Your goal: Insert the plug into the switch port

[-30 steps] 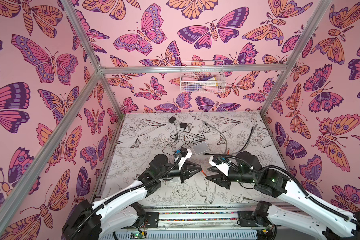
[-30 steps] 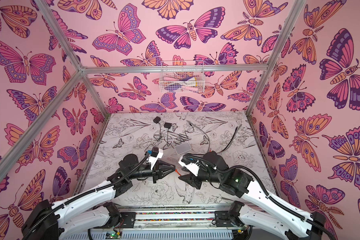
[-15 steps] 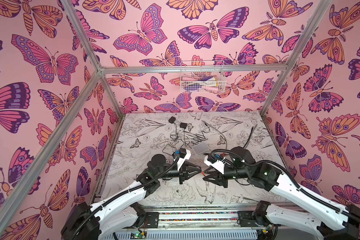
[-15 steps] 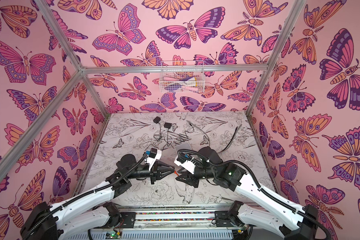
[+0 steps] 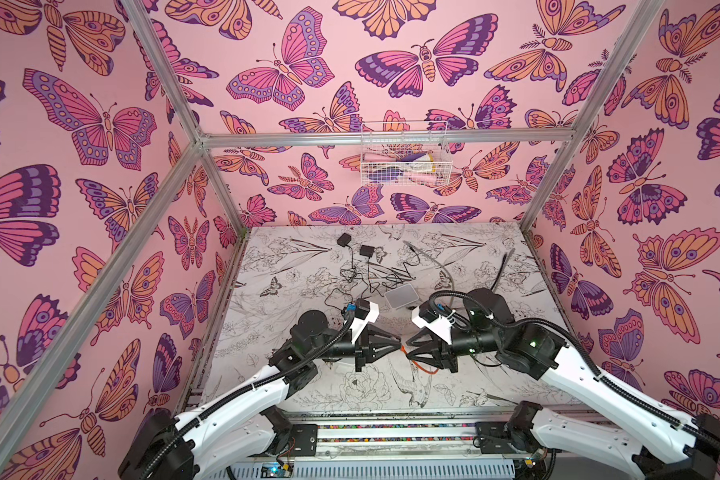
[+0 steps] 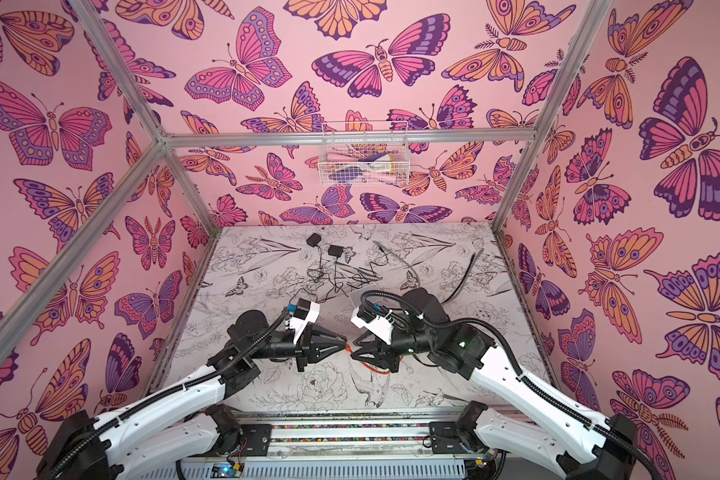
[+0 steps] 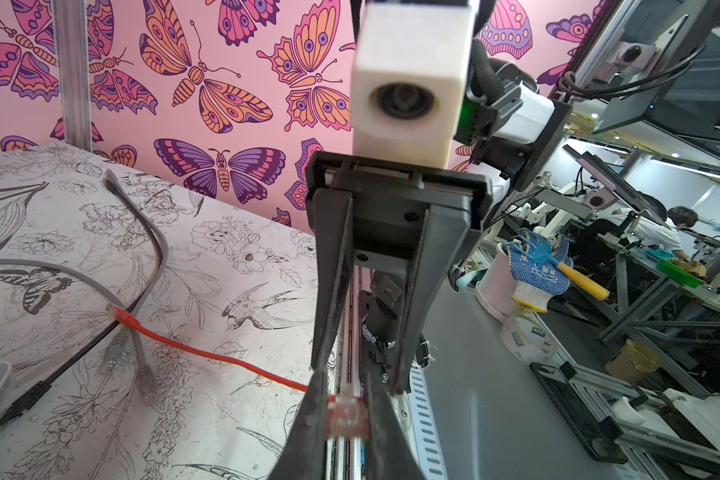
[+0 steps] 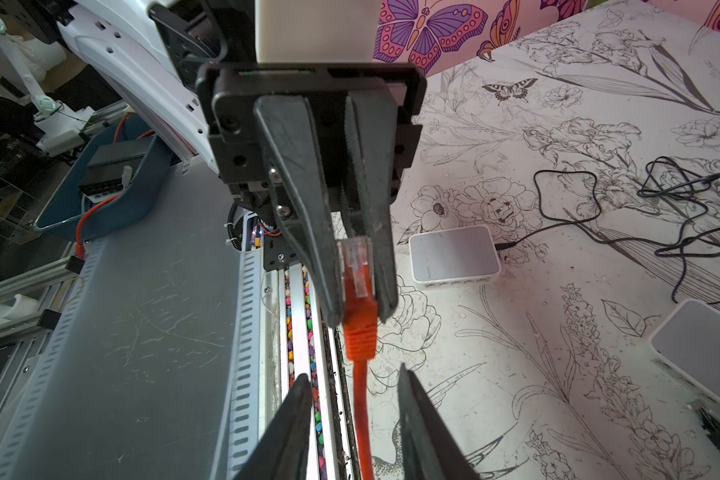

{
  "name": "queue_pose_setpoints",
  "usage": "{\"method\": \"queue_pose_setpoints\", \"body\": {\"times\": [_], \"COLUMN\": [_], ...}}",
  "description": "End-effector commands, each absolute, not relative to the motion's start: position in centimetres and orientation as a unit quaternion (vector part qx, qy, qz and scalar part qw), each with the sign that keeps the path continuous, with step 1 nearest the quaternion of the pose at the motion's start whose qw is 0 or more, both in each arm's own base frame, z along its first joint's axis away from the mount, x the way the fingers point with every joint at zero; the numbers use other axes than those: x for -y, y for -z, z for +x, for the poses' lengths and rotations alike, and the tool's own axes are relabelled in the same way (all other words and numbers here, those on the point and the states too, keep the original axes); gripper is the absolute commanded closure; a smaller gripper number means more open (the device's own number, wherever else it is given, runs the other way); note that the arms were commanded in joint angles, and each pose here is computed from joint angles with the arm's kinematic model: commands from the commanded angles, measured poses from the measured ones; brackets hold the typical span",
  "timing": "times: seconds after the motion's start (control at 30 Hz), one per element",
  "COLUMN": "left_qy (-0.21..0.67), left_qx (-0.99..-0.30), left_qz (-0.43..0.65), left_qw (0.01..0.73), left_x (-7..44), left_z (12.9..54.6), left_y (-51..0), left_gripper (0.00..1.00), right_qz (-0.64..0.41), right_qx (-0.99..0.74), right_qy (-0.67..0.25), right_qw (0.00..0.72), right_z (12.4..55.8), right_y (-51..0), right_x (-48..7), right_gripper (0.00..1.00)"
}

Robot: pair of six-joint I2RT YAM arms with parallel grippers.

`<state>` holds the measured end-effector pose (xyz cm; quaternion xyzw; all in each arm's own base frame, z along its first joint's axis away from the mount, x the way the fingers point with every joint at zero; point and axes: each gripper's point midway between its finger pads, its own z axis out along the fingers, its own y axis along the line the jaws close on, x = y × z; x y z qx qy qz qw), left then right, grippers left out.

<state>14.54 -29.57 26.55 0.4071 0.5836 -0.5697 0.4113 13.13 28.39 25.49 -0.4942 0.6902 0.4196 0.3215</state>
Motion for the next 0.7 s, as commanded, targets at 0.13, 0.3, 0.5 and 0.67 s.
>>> {"method": "queue_pose_setpoints", "body": {"times": [0.13,0.3,0.5,0.67], "left_qy": [0.578,0.581,0.582,0.583], "left_qx": [-0.56,-0.556,-0.555,-0.554], "left_qz": [0.419,0.419,0.419,0.419], "left_qw": [0.421,0.421,0.422,0.422], "left_x": [29.28,29.26,29.2,29.19], "left_z": [13.91,13.82,13.72,13.73], "left_y": [-27.44,-27.66,-27.64,-27.6], "left_gripper": [1.0,1.0,1.0,1.0], "right_qz": [-0.516,-0.516,-0.513,-0.514], "right_qx": [-0.661,-0.665,-0.663,-0.659], "right_qy": [-0.45,-0.449,-0.452,-0.46], "right_qw": [0.306,0.299,0.304,0.299], "right_z": [12.41,12.72,12.83,12.64], "right_y": [-25.78,-25.19,-25.24,-25.27], "right_x": [-29.2,-29.41,-29.33,-29.42], "right_gripper": [0.63,0.66,0.7,0.77]}}
